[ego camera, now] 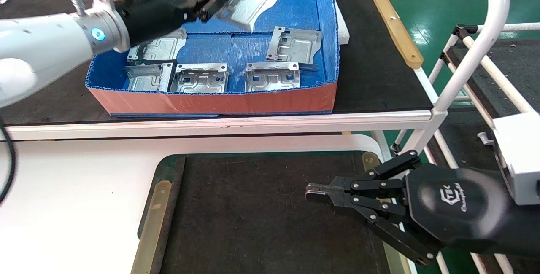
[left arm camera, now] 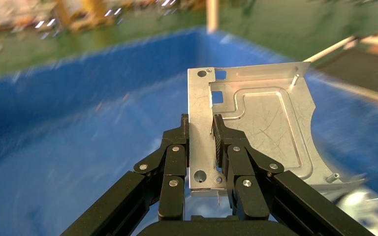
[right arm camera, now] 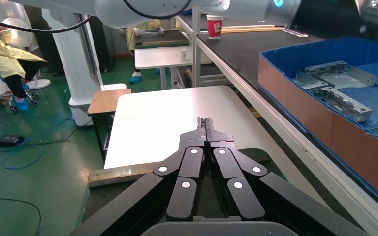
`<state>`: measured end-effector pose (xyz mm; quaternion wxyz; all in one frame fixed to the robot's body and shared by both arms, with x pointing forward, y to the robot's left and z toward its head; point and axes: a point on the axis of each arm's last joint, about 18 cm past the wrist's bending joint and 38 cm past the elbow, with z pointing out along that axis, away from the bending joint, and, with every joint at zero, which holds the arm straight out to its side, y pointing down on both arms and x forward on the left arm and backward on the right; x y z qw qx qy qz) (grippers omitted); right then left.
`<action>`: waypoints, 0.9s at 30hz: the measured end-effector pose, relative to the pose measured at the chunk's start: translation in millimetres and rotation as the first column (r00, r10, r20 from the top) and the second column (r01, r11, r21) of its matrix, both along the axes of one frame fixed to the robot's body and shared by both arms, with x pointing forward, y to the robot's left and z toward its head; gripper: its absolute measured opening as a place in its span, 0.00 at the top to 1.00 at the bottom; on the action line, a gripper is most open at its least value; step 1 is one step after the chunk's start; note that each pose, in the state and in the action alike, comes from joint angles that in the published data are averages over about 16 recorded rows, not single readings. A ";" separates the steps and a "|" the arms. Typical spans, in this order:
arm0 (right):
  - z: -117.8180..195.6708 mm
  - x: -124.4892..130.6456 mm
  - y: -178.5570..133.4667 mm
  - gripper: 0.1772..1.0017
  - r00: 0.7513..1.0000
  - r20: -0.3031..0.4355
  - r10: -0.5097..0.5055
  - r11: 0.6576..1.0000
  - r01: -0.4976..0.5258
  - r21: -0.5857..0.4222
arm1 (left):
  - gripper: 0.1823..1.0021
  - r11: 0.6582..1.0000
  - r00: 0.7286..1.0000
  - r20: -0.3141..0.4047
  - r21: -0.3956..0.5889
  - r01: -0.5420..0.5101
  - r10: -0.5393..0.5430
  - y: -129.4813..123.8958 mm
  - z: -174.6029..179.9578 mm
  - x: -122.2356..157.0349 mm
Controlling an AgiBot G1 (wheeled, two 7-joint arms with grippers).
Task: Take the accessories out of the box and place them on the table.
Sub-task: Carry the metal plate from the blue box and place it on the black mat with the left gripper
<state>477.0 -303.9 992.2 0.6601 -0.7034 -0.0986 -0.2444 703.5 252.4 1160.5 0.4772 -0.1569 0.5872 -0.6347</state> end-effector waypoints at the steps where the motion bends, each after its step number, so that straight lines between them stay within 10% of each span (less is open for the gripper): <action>1: 0.0 0.0 0.0 0.98 1.000 0.000 0.000 1.000 0.000 0.000 | 0.88 1.000 1.000 0.009 0.007 0.021 -0.021 -0.4 0.9 -5.0; 27: 0.0 0.0 0.0 0.97 1.000 0.000 0.000 1.000 0.000 0.000 | 0.89 0.872 0.910 0.002 0.286 0.396 -0.414 56.9 -83.7 -145.8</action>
